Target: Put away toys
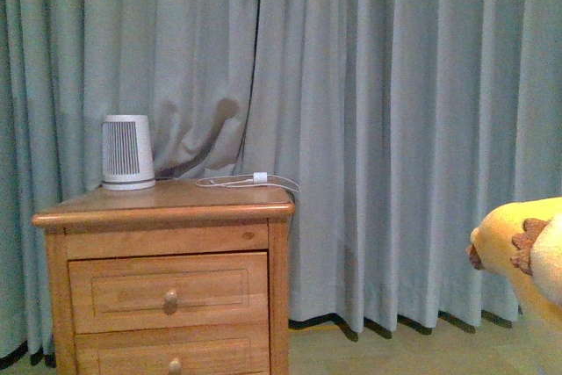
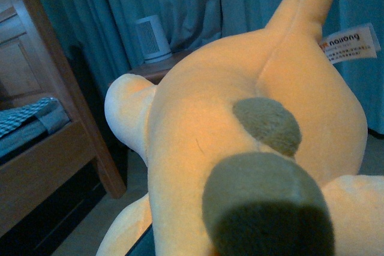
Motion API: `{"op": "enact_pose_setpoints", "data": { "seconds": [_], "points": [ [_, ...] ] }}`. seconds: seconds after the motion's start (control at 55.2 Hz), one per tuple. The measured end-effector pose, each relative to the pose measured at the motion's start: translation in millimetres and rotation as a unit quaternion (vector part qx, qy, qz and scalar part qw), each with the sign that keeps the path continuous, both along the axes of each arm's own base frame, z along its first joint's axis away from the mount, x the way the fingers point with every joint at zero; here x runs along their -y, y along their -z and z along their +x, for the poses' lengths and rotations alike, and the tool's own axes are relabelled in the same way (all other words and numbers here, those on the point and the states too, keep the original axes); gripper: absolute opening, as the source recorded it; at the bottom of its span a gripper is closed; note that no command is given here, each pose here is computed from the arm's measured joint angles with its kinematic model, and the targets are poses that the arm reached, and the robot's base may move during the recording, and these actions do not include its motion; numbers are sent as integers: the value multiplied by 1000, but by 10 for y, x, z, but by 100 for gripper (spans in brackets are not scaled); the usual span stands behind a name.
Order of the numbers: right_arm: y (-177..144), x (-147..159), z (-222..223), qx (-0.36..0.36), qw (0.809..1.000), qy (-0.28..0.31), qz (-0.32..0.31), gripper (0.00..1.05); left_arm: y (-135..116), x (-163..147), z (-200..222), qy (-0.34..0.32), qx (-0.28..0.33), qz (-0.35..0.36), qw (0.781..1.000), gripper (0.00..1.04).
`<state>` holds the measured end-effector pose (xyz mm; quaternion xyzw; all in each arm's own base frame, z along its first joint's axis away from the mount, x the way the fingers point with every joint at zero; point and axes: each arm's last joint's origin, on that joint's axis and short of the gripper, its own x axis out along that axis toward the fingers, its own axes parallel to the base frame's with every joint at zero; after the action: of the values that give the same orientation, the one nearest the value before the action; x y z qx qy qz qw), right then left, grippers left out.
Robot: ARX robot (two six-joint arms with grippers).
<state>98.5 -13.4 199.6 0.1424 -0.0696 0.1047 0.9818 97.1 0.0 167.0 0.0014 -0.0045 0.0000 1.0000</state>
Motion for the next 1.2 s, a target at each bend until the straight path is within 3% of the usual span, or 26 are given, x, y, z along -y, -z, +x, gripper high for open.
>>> {"op": "enact_pose_setpoints", "data": {
  "seconds": [1.195],
  "points": [
    [0,0,0,0,1000,0,0,17,0,0,0,0,0,0,1000,99]
  ]
}}
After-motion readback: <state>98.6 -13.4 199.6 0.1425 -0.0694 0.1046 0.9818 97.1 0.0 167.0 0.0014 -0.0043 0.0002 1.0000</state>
